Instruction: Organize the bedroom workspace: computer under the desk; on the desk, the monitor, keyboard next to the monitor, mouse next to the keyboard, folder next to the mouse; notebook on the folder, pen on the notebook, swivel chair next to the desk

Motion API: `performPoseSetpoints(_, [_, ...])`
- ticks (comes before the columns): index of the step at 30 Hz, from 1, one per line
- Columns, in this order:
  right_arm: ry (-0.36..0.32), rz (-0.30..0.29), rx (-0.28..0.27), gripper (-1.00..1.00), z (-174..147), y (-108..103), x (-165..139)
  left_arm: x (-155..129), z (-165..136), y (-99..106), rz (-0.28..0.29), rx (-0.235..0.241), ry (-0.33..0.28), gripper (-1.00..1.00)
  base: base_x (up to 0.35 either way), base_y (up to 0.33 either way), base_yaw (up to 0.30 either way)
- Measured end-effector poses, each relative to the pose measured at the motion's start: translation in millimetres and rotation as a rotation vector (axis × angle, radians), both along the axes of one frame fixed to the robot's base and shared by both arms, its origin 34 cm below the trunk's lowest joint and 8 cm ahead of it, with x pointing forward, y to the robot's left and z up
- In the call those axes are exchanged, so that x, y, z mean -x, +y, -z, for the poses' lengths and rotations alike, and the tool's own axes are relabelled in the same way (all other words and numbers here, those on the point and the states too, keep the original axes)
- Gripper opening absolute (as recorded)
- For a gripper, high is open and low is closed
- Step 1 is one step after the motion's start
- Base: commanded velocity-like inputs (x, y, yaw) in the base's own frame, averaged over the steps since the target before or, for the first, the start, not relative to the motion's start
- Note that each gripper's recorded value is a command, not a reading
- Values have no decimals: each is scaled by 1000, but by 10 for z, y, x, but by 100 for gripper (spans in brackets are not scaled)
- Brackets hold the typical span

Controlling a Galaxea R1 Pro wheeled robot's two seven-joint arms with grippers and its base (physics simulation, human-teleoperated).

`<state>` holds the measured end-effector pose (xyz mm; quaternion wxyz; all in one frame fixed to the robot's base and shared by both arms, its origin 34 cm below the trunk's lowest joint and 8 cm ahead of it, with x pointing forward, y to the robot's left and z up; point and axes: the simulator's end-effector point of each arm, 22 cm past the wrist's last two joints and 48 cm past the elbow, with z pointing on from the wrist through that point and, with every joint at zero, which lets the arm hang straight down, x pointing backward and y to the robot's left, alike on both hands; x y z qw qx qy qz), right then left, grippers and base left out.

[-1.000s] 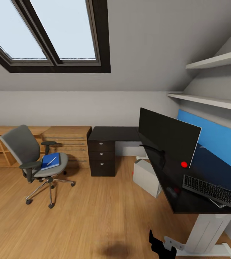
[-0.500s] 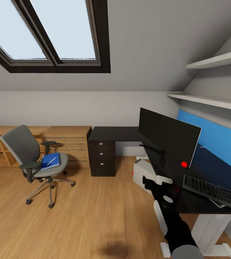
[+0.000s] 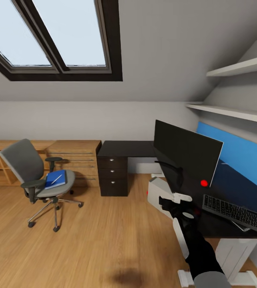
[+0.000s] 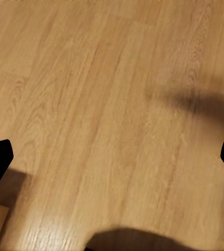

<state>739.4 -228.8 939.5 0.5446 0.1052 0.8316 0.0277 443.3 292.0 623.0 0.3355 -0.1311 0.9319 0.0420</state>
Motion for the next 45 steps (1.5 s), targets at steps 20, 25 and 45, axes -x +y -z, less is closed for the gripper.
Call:
performPoseSetpoints(20, [82,50,124,100,342,-794,97,-11,-11,18,-1,-4,-7,100,70,-273,0])
performPoseSetpoints(25, [99,57,141,100,411,-930,122,-14,-17,66,-7,-10,-10,100,20,-126,0])
performPoseSetpoints(45, [151,49,145,100,630,-937,186,-136,-137,119,-18,-25,-87,100,115,-12,0])
